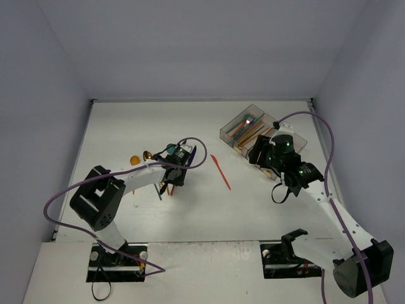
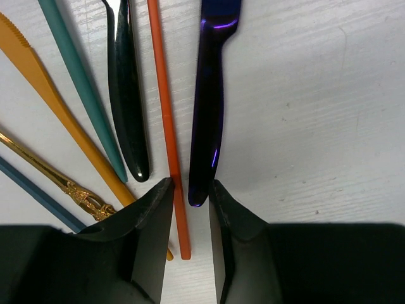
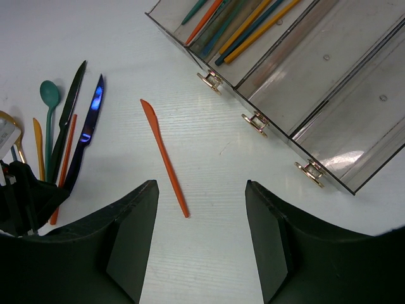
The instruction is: Sort the eating utensils into containers
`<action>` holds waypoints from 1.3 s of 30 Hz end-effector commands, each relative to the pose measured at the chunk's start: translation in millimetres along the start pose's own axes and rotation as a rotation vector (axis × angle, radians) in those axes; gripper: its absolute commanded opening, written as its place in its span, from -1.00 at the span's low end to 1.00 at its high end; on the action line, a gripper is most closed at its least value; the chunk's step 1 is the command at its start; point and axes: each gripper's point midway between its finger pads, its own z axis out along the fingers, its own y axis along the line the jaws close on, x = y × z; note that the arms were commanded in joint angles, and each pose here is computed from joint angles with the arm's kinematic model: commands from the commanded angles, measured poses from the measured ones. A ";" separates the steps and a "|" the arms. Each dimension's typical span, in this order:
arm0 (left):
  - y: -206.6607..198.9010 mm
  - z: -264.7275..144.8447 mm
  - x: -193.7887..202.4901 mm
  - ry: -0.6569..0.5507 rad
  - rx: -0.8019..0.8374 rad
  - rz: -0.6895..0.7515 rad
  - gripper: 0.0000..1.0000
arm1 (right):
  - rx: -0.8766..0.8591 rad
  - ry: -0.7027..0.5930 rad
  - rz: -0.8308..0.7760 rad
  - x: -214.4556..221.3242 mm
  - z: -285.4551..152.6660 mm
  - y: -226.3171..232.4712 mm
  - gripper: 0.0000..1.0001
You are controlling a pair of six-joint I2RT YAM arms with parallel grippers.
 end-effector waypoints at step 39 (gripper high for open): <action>-1.1 -5.7 38.2 0.102 0.020 -0.021 -0.73 | -0.017 -0.045 0.054 -2.9 -12.9 -1.6 0.11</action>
